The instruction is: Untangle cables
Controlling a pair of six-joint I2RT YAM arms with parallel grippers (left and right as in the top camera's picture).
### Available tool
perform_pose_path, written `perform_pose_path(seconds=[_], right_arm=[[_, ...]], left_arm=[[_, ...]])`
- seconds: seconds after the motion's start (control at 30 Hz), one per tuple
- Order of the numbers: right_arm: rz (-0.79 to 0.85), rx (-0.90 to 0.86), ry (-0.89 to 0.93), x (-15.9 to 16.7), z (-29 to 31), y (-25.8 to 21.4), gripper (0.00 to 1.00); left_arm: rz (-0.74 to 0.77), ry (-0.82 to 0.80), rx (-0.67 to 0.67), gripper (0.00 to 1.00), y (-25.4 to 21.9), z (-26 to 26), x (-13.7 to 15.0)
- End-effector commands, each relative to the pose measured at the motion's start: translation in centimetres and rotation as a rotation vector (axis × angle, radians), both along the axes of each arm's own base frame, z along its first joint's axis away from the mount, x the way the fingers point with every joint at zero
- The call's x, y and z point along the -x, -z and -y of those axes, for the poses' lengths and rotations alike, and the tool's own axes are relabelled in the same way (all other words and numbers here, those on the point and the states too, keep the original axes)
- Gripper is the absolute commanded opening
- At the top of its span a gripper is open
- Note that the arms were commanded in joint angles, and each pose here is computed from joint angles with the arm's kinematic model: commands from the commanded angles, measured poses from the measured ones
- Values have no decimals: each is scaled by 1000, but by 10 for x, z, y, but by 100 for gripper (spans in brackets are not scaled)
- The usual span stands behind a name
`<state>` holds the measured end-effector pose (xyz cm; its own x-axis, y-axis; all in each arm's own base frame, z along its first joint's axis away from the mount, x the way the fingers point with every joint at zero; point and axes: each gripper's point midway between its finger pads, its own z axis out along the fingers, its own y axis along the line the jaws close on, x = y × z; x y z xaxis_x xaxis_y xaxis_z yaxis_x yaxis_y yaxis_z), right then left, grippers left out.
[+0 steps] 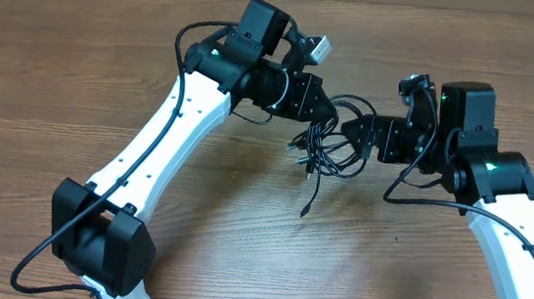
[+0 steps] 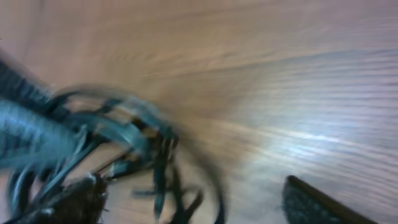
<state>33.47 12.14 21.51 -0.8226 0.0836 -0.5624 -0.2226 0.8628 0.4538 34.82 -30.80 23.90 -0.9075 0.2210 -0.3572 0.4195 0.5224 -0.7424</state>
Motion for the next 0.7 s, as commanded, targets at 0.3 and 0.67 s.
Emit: perform_pose_path(seconds=[0.3, 0.67], right_arm=[[-1, 36, 81, -21, 10, 5, 37], [-27, -97, -38, -10, -17, -2, 36]], left_arm=[[38, 99, 134, 4, -38, 5, 15], [42, 102, 134, 4, -38, 5, 15]])
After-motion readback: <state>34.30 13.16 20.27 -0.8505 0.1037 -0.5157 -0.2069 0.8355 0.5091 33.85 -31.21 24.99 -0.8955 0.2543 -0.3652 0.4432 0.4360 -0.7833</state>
